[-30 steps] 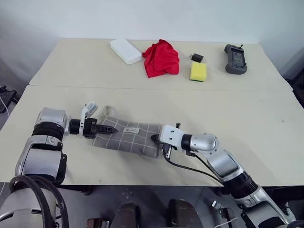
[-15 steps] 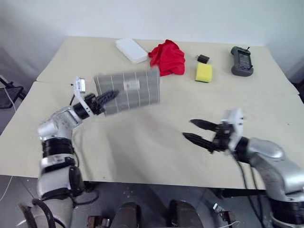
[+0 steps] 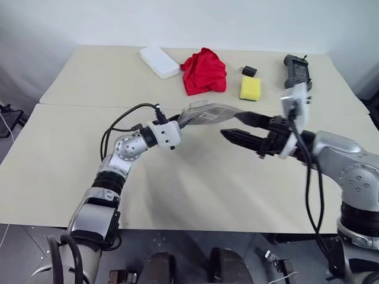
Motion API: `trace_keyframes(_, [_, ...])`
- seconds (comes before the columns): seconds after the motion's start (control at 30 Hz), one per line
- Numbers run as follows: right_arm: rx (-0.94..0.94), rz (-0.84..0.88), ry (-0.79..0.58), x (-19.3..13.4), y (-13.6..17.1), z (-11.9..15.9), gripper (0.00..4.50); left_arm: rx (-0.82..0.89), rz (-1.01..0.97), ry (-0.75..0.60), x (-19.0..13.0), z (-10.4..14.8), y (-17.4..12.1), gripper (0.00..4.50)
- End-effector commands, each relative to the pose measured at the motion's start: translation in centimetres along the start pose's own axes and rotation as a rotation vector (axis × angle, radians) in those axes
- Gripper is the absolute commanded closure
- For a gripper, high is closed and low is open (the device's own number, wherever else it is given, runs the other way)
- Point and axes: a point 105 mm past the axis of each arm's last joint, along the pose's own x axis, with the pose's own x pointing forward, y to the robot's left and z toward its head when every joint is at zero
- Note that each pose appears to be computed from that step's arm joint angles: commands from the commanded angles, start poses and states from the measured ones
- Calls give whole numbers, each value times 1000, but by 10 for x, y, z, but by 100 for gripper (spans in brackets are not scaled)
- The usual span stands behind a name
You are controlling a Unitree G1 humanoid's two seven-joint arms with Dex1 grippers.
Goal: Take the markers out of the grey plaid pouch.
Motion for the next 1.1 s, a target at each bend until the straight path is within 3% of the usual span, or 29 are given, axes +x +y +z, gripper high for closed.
trace_keyframes(0.03, [65, 12, 37, 11, 8, -2, 3, 147, 12, -74, 4, 15, 1, 450])
trace_keyframes(0.17, [203, -11, 14, 23, 5, -4, 3, 215, -33, -85, -1, 14, -11, 450])
trace_keyframes(0.43, [220, -31, 40, 32, 6, -11, 3, 217, -33, -61, -6, 8, -19, 450])
trace_keyframes(0.63, [276, 38, -46, 24, 13, 6, 3, 211, -42, -46, -11, 5, -23, 450])
trace_keyframes(0.77, [248, 90, -1, 8, 18, 10, 3, 218, -54, -49, -15, 5, -25, 450])
trace_keyframes(0.9, [265, 11, 19, 6, 3, 10, 3, 217, -53, -46, -15, 4, -26, 450])
trace_keyframes(1.1, [283, -44, 148, 28, -8, -13, 3, 213, -40, -50, -10, 7, -27, 450])
